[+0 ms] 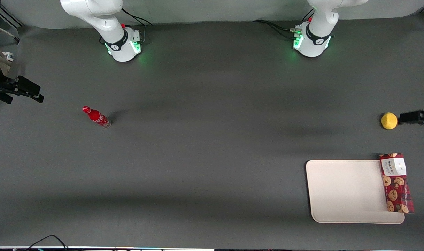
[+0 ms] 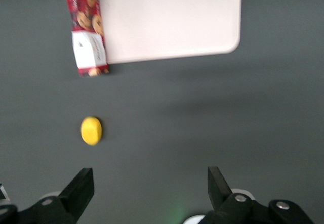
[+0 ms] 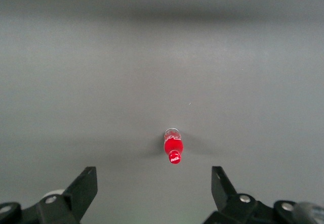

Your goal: Place red cookie box on tray

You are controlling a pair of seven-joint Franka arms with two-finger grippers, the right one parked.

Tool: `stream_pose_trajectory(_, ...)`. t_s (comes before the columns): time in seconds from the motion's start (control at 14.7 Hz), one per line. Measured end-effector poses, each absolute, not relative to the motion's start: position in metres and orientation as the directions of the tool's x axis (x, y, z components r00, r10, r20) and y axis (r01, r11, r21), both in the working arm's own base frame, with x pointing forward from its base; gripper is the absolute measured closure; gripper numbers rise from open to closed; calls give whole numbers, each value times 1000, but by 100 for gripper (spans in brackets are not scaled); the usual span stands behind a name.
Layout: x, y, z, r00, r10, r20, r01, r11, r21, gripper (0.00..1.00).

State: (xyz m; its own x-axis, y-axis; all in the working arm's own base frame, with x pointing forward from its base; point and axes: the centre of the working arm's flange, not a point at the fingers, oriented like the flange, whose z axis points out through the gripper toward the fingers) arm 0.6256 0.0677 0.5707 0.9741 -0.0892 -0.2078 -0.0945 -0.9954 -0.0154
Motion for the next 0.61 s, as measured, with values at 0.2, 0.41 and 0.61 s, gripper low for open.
stream_pose_trajectory(0.2, 569, 52, 587, 978, -72, -194, -73, -997, 0, 0)
stream_pose_trajectory(0.41, 515, 37, 585, 986, -76, -146, -75, -997, 14, 0)
stream_pose_trajectory(0.61, 499, 15, 585, 987, -98, -125, -98, -995, 6, 0)
